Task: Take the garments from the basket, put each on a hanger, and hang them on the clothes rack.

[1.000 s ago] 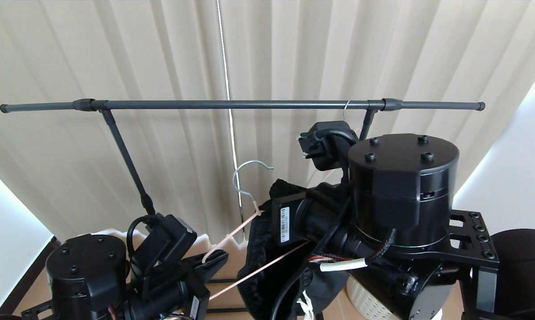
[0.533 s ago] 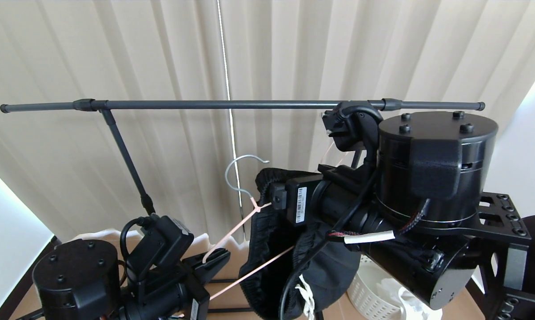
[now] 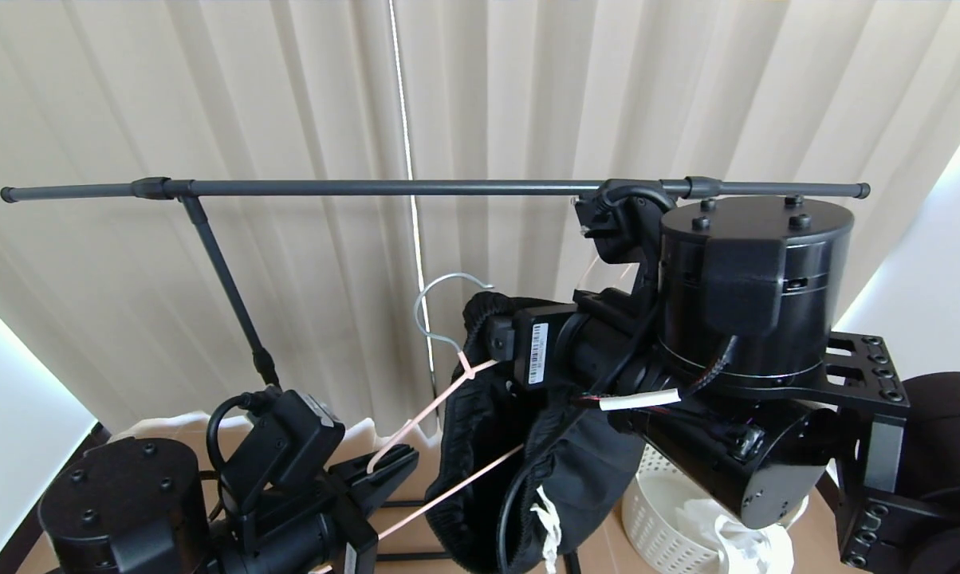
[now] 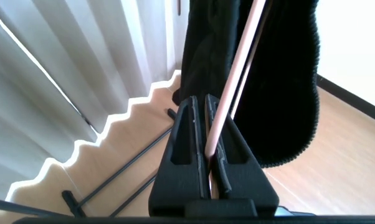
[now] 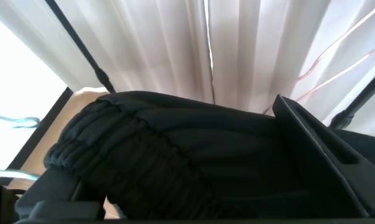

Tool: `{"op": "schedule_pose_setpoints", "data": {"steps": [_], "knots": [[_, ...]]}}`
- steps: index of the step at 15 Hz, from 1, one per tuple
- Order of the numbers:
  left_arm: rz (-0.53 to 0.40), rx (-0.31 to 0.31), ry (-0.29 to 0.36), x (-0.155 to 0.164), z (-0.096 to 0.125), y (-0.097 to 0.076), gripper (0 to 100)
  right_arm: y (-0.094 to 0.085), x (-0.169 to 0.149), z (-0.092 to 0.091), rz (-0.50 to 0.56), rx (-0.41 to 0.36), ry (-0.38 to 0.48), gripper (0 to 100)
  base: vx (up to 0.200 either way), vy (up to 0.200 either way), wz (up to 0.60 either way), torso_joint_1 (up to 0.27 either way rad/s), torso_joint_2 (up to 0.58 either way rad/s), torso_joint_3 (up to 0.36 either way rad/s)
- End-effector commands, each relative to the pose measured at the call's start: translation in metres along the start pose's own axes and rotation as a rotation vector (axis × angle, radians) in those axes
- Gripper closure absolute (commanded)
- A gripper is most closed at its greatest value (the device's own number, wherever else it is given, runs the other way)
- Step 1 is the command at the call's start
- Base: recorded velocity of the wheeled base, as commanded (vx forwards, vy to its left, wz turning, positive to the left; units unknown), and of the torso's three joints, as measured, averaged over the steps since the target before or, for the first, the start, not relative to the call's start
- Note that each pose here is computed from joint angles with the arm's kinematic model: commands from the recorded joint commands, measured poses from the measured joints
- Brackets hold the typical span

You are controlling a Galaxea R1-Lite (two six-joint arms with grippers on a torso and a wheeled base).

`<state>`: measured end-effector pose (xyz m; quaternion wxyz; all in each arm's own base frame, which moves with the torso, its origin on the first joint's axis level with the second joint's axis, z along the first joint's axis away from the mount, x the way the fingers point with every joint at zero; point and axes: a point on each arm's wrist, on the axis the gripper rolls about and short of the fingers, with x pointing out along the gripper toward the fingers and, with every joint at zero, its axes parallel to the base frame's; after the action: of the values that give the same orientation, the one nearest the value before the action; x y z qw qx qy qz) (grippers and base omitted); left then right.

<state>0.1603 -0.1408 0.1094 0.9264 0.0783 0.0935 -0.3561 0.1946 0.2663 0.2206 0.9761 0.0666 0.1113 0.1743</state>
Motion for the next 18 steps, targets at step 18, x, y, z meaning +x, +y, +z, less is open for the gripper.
{"op": "schedule_pose_setpoints", "data": {"steps": [18], "knots": [[0.074, -0.065, -0.018, 0.011, 0.002, 0.012, 100, 0.002, 0.003, -0.013, -0.036, -0.059, 0.024, 0, 0.0, 0.0, 0.0, 0.0, 0.0, 0.0]]}}
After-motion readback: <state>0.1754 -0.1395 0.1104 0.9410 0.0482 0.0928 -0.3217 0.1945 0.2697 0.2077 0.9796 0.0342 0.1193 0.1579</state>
